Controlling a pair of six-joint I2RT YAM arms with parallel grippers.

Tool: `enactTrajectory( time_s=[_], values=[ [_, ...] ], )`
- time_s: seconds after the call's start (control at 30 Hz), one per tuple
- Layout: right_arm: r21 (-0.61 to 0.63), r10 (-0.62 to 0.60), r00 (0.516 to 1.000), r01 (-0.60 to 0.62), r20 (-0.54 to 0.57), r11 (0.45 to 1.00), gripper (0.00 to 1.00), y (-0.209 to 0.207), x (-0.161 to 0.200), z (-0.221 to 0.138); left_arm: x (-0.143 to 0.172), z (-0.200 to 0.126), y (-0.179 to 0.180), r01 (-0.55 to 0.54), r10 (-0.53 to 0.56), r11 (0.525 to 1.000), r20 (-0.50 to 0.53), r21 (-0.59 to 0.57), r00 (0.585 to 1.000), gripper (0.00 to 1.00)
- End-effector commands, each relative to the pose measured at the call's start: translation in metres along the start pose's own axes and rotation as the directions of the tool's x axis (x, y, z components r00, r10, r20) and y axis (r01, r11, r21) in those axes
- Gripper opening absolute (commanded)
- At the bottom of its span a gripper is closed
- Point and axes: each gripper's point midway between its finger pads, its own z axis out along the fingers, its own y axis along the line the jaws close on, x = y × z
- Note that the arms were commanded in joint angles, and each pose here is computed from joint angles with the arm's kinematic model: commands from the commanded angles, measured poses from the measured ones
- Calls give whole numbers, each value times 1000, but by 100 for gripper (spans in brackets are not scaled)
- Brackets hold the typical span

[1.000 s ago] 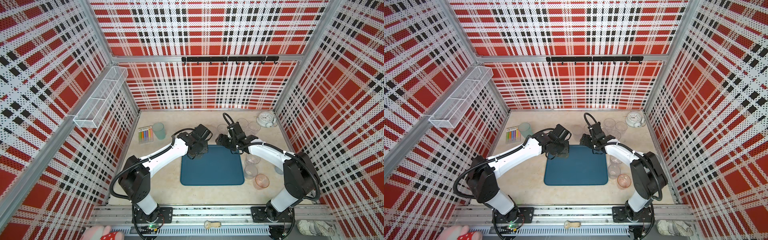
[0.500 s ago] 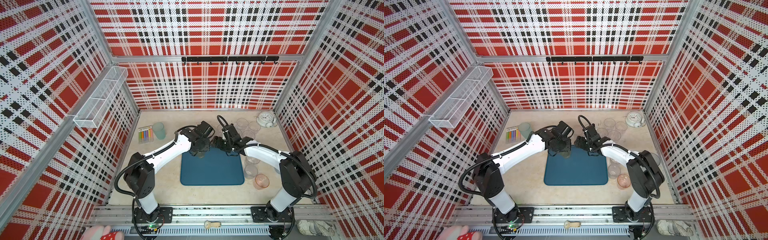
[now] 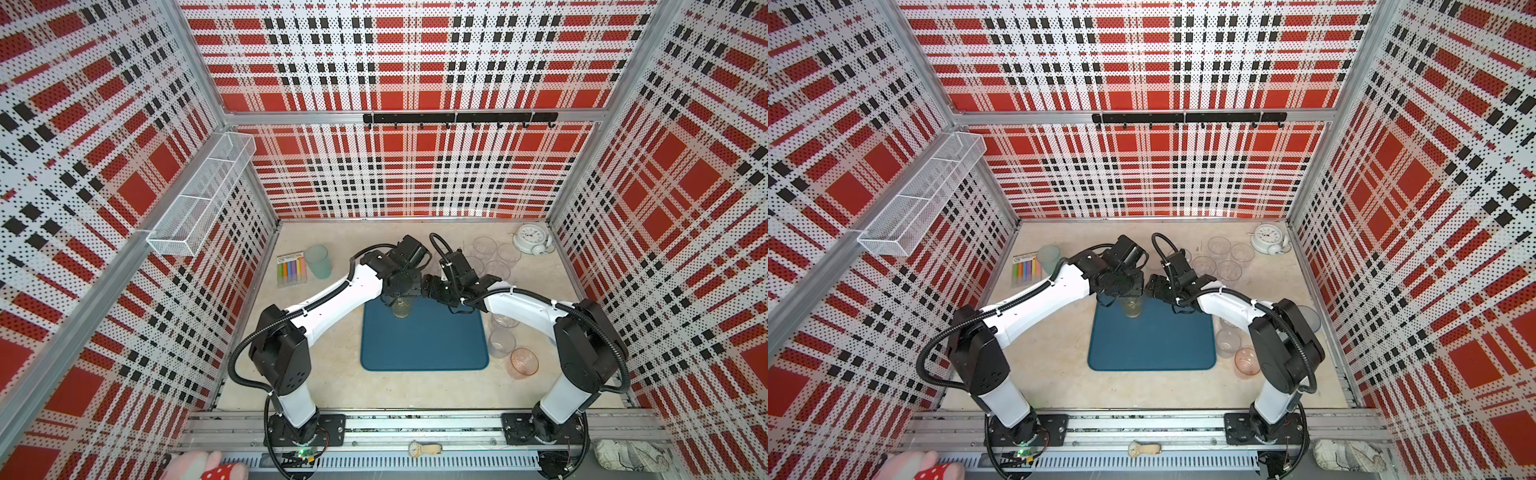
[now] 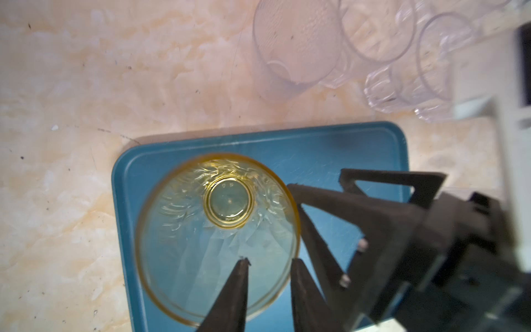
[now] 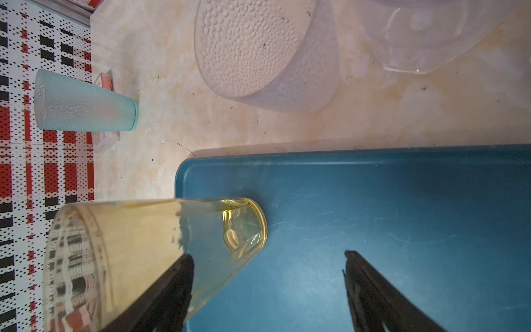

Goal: Place the glasses into the tray
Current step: Place the glass on the tray, then pick up the glass from the tray.

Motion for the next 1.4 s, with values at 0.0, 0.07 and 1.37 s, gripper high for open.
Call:
enactTrajectory(
  time_s=[0.0, 0.07, 1.37],
  values=[
    [-12, -1, 1000, 1, 25, 1000, 84, 10, -9, -2, -6, -8, -9, -21, 20, 999, 16, 26, 1000, 32],
    [-7, -5, 999, 6, 32, 1000, 85, 11, -11, -5, -9, -12, -13, -28, 27, 999, 27, 37, 999, 32],
    [13, -255, 941, 265, -220, 964, 37, 67, -9, -24, -23, -80, 115, 159, -335, 931, 600, 327, 726, 69]
  ],
)
